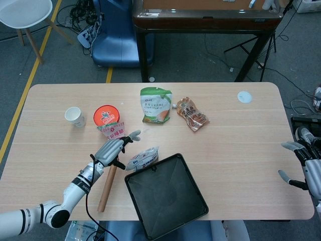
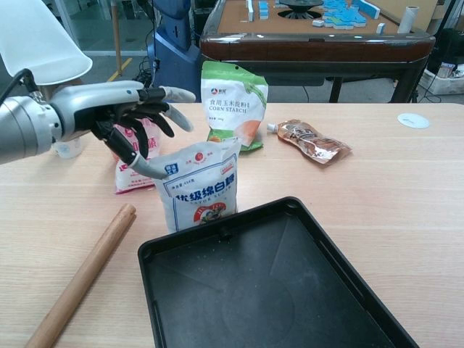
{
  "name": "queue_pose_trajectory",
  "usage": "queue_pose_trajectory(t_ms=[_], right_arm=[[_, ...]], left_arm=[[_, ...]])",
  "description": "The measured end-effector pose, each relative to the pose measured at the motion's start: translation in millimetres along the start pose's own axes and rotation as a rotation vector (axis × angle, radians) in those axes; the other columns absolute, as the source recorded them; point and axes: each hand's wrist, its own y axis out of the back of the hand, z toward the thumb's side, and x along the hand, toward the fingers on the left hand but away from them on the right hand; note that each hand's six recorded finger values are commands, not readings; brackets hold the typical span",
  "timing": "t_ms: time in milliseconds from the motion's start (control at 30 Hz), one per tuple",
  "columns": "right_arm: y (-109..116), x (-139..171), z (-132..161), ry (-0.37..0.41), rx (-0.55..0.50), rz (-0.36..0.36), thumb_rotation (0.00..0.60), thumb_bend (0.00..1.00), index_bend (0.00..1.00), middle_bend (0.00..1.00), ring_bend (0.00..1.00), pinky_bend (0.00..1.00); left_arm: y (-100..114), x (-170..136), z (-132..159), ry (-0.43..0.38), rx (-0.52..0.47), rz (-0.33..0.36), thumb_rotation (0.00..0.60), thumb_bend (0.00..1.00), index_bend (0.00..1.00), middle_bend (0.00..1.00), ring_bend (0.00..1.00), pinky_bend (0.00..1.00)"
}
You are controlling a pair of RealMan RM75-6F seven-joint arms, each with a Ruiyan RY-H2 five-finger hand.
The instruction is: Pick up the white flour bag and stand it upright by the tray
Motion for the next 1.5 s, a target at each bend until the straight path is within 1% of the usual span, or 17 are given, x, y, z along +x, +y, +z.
queue_pose_trajectory(t_ms=[167, 267, 367, 467, 567, 667, 800, 933, 1000, 1100, 1200, 1300, 1400, 1500], right_arm=[[0.4, -0.1, 1.0, 0.002, 0.003, 0.003, 0.6, 0.22, 0.24, 0.25, 0.14, 0.17], [-0.2, -0.4, 0.8, 0.0, 0.004, 0.009, 0.6, 0.22, 0.24, 0.25, 0.14, 0.16], [-1.3, -1.5, 1.6, 0.002, 0.002, 0.019, 0.6, 0.22, 0.24, 0.25, 0.14, 0.17], [-2.4, -4.5, 3.8, 0.012, 0.0, 0.033, 0.6, 0.22, 0.24, 0.25, 0.14, 0.16], [-2.2, -8.8, 8.0, 0.031, -0.004, 0.043, 0.6, 0.22, 0.24, 0.25, 0.14, 0.16], [-3.0, -12.0, 10.0, 0.04, -0.008, 0.051, 0.6, 0.22, 0.24, 0.25, 0.14, 0.16], [-5.2, -17.3, 9.6, 0.044, -0.022, 0.066, 0.6, 0.22, 0.24, 0.25, 0.14, 0.16], [-7.6, -22.0, 12.3, 0.06, -0.021, 0.075, 0.6, 0.22, 0.24, 0.25, 0.14, 0.17], [-9.2, -23.6, 15.1, 0.072, -0.018, 0.081, 0.6, 0.22, 0.24, 0.25, 0.14, 0.16], [-11.5, -25.6, 20.4, 0.092, -0.019, 0.087, 0.6, 0.22, 0.24, 0.25, 0.14, 0.16], [-14.2, -27.0, 26.2, 0.114, -0.014, 0.092, 0.6, 0.22, 0.24, 0.25, 0.14, 0.17], [-16.0, -27.4, 29.5, 0.123, -0.002, 0.092, 0.6, 0.22, 0.24, 0.25, 0.14, 0.17], [-17.8, -26.6, 32.8, 0.128, 0.007, 0.09, 0.6, 0.22, 0.24, 0.25, 0.14, 0.17], [-18.7, -25.6, 35.7, 0.136, 0.009, 0.089, 0.6, 0.22, 0.24, 0.25, 0.14, 0.17]], left_arm=[[19.9, -16.0, -0.4, 0.0, 0.011, 0.017, 0.6, 0.1, 0.03, 0.18, 0.21, 0.43], [35.3, -29.8, -3.8, 0.013, 0.013, 0.035, 0.6, 0.1, 0.03, 0.18, 0.21, 0.43], [52.2, -48.1, -11.3, 0.037, 0.011, 0.073, 0.6, 0.11, 0.04, 0.19, 0.22, 0.43], [67.2, -67.1, -22.1, 0.07, 0.028, 0.121, 0.6, 0.11, 0.07, 0.19, 0.22, 0.43], [76.9, -81.2, -32.4, 0.099, 0.075, 0.176, 0.6, 0.11, 0.1, 0.19, 0.22, 0.43], [86.2, -96.2, -44.6, 0.136, 0.154, 0.25, 0.6, 0.11, 0.1, 0.19, 0.22, 0.42], [97.3, -123.7, -65.5, 0.212, 0.286, 0.366, 0.6, 0.11, 0.1, 0.18, 0.22, 0.38], [100.0, -158.0, -85.5, 0.302, 0.37, 0.46, 0.6, 0.11, 0.1, 0.18, 0.22, 0.36], [97.4, -179.0, -96.8, 0.356, 0.389, 0.49, 0.6, 0.11, 0.1, 0.18, 0.22, 0.35], [92.3, -206.2, -109.6, 0.426, 0.421, 0.515, 0.6, 0.11, 0.1, 0.18, 0.21, 0.34], [85.8, -227.6, -117.2, 0.478, 0.423, 0.514, 0.6, 0.11, 0.1, 0.18, 0.21, 0.34], [80.9, -242.8, -119.8, 0.507, 0.42, 0.506, 0.6, 0.11, 0.1, 0.18, 0.21, 0.34], [76.6, -251.3, -118.0, 0.516, 0.43, 0.5, 0.6, 0.11, 0.1, 0.18, 0.21, 0.33], [73.1, -254.2, -113.7, 0.501, 0.435, 0.506, 0.6, 0.11, 0.11, 0.18, 0.21, 0.32]])
